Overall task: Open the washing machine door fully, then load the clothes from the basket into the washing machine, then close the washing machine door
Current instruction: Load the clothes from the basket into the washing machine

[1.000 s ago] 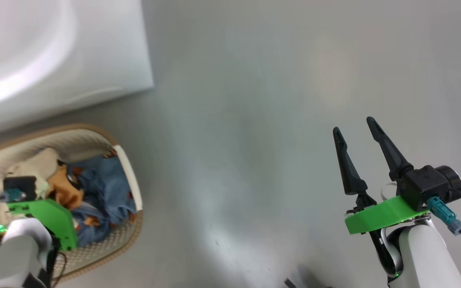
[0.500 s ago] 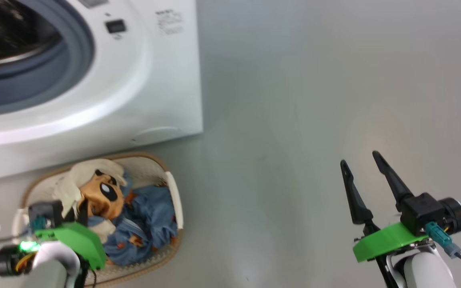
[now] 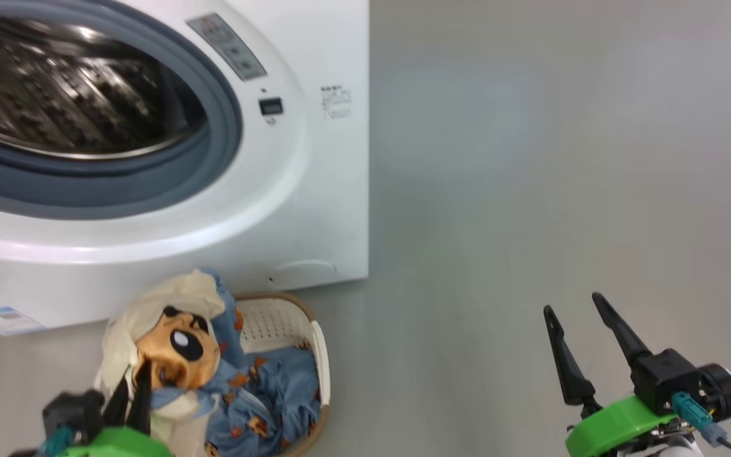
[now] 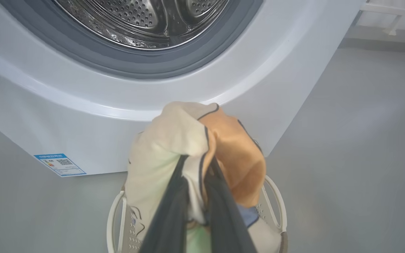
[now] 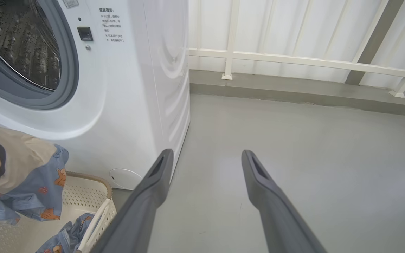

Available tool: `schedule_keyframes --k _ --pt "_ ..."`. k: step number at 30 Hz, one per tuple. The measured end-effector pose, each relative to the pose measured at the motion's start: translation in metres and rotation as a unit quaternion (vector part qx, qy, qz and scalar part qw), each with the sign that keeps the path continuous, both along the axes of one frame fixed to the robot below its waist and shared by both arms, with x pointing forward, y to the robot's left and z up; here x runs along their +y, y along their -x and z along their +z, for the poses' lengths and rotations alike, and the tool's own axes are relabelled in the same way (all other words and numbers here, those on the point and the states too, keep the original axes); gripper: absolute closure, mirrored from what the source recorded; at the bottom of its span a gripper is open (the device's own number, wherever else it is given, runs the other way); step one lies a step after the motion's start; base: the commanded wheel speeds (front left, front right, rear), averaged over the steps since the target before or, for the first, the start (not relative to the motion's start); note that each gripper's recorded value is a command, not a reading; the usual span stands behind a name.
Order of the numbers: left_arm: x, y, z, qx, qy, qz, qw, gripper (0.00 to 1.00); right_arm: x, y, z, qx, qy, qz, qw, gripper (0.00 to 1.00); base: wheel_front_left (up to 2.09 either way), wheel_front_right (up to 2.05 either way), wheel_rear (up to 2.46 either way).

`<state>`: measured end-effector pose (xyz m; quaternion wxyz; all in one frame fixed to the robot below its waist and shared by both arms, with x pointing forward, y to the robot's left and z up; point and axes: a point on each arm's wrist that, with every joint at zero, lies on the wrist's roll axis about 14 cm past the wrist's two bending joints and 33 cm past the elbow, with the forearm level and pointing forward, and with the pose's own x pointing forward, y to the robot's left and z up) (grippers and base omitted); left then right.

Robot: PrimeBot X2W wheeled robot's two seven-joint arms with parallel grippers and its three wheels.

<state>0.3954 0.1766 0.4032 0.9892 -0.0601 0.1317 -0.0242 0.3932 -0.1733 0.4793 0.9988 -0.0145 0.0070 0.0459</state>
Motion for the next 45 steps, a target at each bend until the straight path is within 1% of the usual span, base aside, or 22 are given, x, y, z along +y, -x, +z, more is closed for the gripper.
schedule_keyframes --k 7,14,18,24,36,41,45 --pt "0.005 0.026 0.035 -0.054 0.017 0.024 0.998 1.0 0.005 0.014 0.014 -0.015 -0.001 0.007 1.0 0.0 0.0 0.0 0.0" --pt "0.01 0.044 0.051 -0.079 0.03 0.045 0.995 1.0 0.009 0.025 0.022 -0.026 -0.005 0.012 1.0 0.0 0.0 0.0 0.0" --pt "0.015 0.049 0.06 -0.095 0.033 0.056 0.993 1.0 0.011 0.027 0.028 -0.035 -0.006 0.016 0.999 0.0 0.0 0.0 0.0" --pt "0.014 0.047 0.066 -0.105 0.034 0.05 0.993 1.0 0.012 0.027 0.029 -0.035 -0.007 0.017 0.999 0.0 0.0 0.0 0.0" --pt "0.016 0.033 0.065 -0.107 0.054 0.059 0.991 1.0 0.008 0.023 0.013 -0.012 -0.008 0.01 1.0 0.0 0.0 0.0 0.0" --pt "0.021 0.005 0.079 -0.132 0.064 0.066 0.987 1.0 0.005 0.017 0.003 0.003 -0.009 0.005 1.0 0.0 0.0 0.0 0.0" --pt "0.019 -0.023 0.088 -0.151 0.07 0.055 0.985 1.0 0.002 0.008 -0.004 0.011 -0.011 0.001 1.0 0.0 0.0 0.0 0.0"
